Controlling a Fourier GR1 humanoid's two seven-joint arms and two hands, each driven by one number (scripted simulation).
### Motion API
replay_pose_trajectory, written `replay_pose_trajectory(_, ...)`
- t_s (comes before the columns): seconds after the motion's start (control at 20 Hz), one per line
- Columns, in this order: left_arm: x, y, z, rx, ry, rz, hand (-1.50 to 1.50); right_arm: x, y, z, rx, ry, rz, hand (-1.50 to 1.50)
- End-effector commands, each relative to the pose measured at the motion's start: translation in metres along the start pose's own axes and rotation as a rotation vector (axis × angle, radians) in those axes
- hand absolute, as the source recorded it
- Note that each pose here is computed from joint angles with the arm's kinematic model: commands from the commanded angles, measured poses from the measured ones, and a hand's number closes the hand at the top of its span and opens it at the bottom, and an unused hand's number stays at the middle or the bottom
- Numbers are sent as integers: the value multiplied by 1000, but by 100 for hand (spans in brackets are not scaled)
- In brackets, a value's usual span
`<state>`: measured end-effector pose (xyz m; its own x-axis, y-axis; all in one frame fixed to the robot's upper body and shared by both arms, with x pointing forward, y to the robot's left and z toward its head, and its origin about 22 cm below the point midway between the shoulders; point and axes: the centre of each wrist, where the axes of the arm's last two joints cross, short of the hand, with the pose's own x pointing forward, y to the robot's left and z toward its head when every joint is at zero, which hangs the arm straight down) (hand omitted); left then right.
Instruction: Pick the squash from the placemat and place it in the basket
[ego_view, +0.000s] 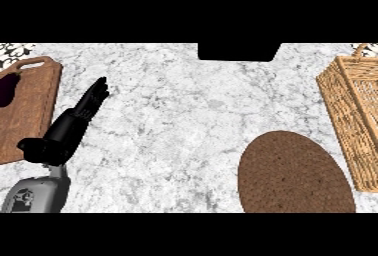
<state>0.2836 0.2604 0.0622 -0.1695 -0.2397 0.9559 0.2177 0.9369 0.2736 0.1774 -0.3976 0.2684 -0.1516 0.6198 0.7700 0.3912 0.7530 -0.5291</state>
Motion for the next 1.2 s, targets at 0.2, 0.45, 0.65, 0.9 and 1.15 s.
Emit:
replay_pose_trajectory(0.2,-10,-4,14,29,16,-12,0,-52,-6,-64,1,79,31,150)
replay_pose_trajectory(0.45,-6,-3,-22,21,11,-5,0,-92,11,-62,62,68,36,150)
replay_pose_trajectory(0.65,11,6,-6,27,-6,-25,0,-123,0,-80,-8,48,25,150)
replay_pose_trajectory(0.9,3,11,21,11,0,-11,0,-145,17,-90,-42,-6,79,150)
replay_pose_trajectory(1.15,2,2,2,22,4,-9,0,-167,15,-96,-196,59,-81,150)
